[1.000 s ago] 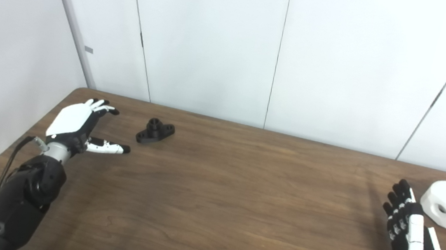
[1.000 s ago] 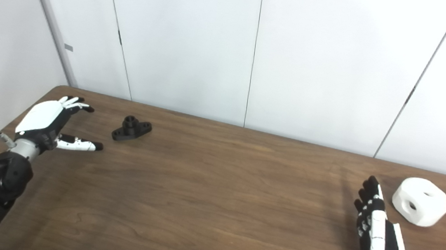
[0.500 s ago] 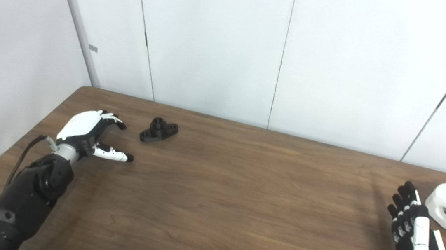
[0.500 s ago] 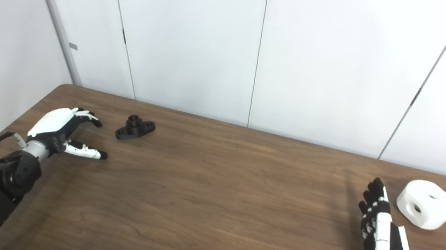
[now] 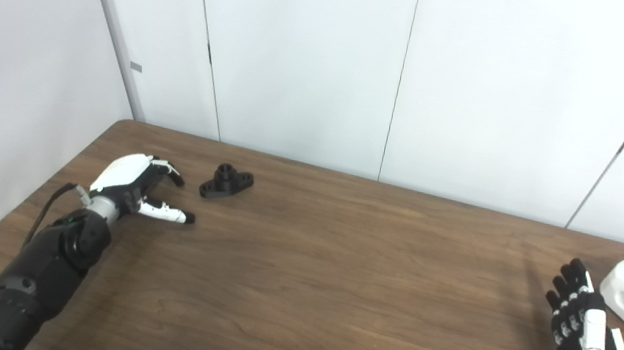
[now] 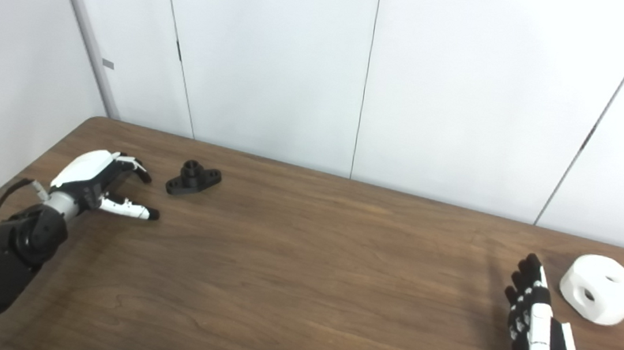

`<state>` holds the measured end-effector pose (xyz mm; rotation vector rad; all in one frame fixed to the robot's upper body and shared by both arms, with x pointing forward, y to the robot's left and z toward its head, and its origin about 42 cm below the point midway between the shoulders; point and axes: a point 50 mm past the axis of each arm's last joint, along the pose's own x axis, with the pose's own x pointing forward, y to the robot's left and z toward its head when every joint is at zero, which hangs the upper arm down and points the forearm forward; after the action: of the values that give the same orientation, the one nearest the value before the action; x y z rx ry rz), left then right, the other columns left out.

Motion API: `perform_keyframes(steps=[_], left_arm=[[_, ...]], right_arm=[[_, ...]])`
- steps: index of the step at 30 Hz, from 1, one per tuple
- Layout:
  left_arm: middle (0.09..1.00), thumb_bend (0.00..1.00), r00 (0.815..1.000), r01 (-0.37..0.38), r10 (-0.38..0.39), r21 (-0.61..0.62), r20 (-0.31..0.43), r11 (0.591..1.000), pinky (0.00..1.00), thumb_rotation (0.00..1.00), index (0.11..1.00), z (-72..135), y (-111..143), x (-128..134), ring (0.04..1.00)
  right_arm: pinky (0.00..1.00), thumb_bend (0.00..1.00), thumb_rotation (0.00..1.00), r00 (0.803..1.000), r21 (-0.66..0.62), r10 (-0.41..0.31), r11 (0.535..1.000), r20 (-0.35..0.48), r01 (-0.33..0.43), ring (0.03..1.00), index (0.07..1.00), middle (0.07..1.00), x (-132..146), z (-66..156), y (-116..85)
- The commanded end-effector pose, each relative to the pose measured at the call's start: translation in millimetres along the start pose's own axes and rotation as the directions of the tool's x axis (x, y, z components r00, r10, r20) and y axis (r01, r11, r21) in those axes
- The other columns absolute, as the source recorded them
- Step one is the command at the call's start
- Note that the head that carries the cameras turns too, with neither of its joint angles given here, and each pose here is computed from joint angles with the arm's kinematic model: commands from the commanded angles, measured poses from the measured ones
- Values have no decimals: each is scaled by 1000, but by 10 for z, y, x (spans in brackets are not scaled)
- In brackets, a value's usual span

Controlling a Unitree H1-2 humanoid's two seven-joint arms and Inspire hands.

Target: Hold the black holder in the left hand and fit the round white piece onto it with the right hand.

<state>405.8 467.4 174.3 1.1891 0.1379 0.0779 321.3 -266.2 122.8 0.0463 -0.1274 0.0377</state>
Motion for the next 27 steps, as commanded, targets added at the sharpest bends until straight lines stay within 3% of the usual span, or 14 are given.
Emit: perform_keyframes(steps=[1, 27], left_arm=[[893, 970, 998, -44, 43, 11, 34, 999, 1000, 409, 728, 76, 191, 112, 978], [888, 962, 997, -8, 7, 7, 74, 1000, 1000, 416, 732, 313, 110, 370, 974]], right_arm=[[1000, 364, 1000, 999, 17, -3, 1000, 53, 2, 1000, 1000, 1000, 27, 108, 1], [1000, 369, 1000, 999, 15, 11, 1000, 53, -12, 1000, 1000, 1000, 32, 163, 80]])
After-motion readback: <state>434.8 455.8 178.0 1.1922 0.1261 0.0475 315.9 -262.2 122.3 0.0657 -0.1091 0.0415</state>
